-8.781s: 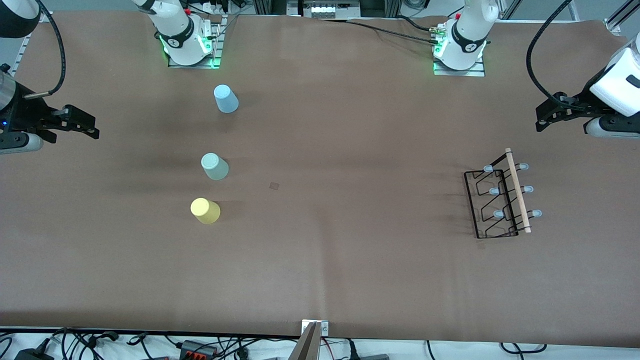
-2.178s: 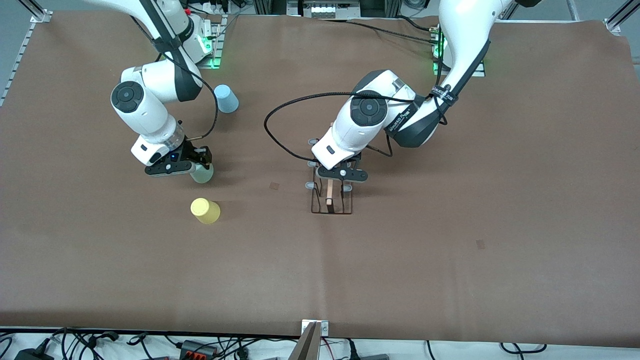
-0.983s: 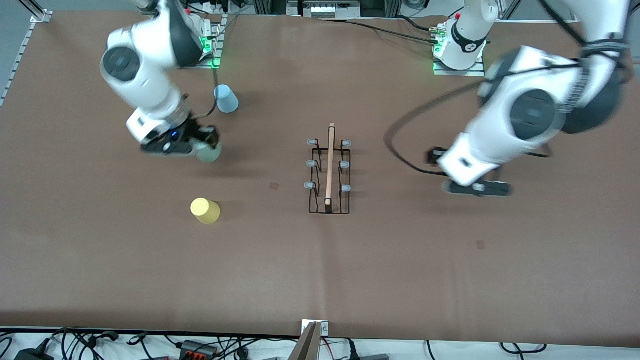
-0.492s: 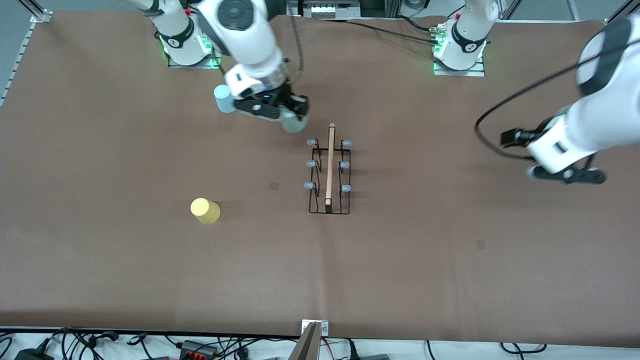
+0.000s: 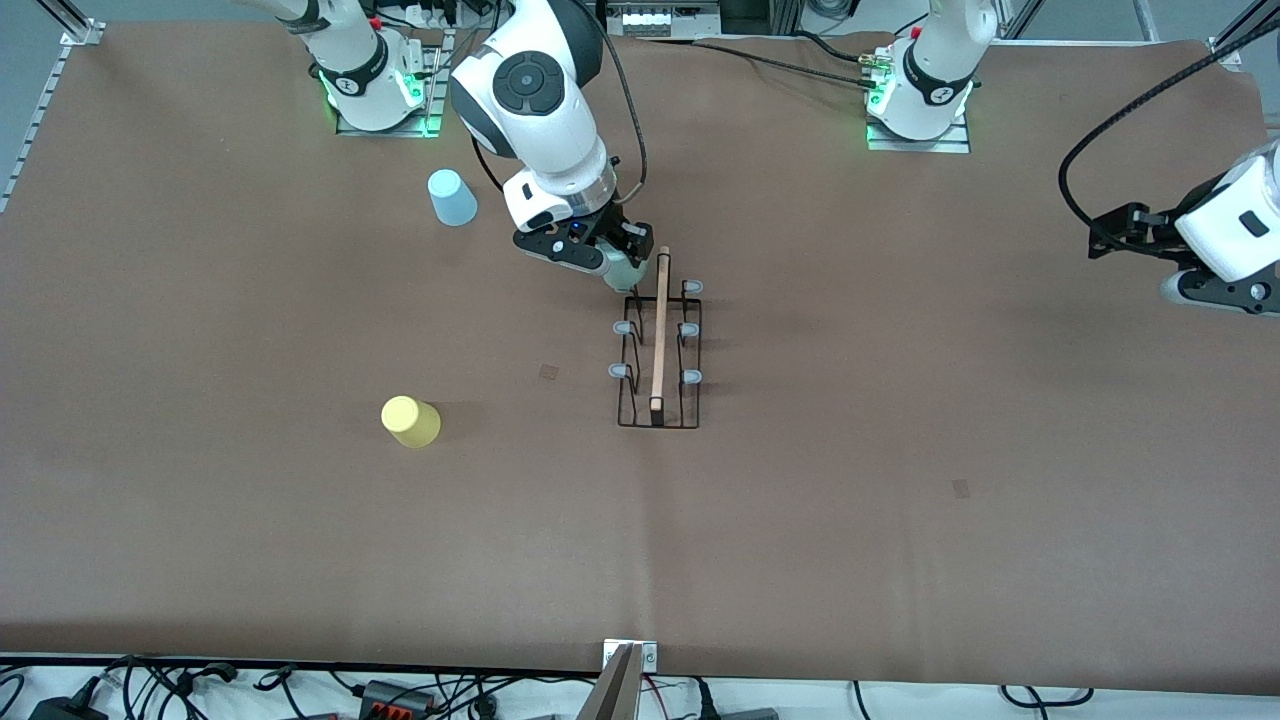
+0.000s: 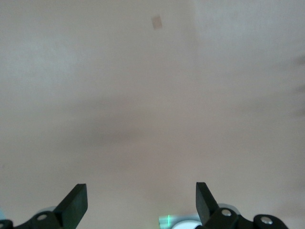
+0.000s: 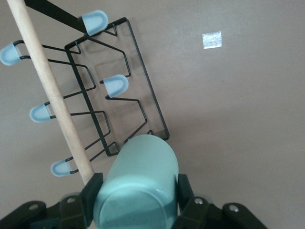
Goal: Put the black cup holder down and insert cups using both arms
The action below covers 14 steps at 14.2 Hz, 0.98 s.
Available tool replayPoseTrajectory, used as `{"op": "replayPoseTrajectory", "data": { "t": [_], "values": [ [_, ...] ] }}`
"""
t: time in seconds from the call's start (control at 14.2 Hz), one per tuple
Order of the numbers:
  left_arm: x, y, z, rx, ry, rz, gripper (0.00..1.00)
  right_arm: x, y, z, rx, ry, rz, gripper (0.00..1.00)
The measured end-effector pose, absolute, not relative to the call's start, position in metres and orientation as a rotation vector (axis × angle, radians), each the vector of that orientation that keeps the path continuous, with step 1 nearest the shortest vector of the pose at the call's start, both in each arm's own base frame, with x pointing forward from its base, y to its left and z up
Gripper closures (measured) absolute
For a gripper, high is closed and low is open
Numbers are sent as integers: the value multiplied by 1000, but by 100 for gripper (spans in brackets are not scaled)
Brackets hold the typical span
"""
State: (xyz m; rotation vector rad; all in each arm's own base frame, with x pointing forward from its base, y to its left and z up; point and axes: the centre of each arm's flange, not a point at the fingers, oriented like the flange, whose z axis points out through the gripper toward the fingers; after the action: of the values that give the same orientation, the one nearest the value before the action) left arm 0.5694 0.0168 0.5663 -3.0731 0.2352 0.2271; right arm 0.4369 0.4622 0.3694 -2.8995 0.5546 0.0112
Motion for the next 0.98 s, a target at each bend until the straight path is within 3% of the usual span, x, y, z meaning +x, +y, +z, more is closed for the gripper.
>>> {"op": "replayPoseTrajectory", "data": {
  "t": [0.28, 0.7, 0.91, 0.98],
  "values": [
    [552, 1, 575, -3088, 274, 121, 0, 439, 466, 359, -2887, 548, -1, 32],
    [556, -6, 587, -3093, 239, 57, 0, 441, 467, 342, -2910, 524, -16, 30],
    [557, -4, 586, -3098, 167, 54, 0, 449, 464, 350, -2896, 534, -40, 3],
    [558, -2, 585, -3099, 163, 57, 0, 457, 459, 356, -2891, 541, -59, 0]
  ]
}}
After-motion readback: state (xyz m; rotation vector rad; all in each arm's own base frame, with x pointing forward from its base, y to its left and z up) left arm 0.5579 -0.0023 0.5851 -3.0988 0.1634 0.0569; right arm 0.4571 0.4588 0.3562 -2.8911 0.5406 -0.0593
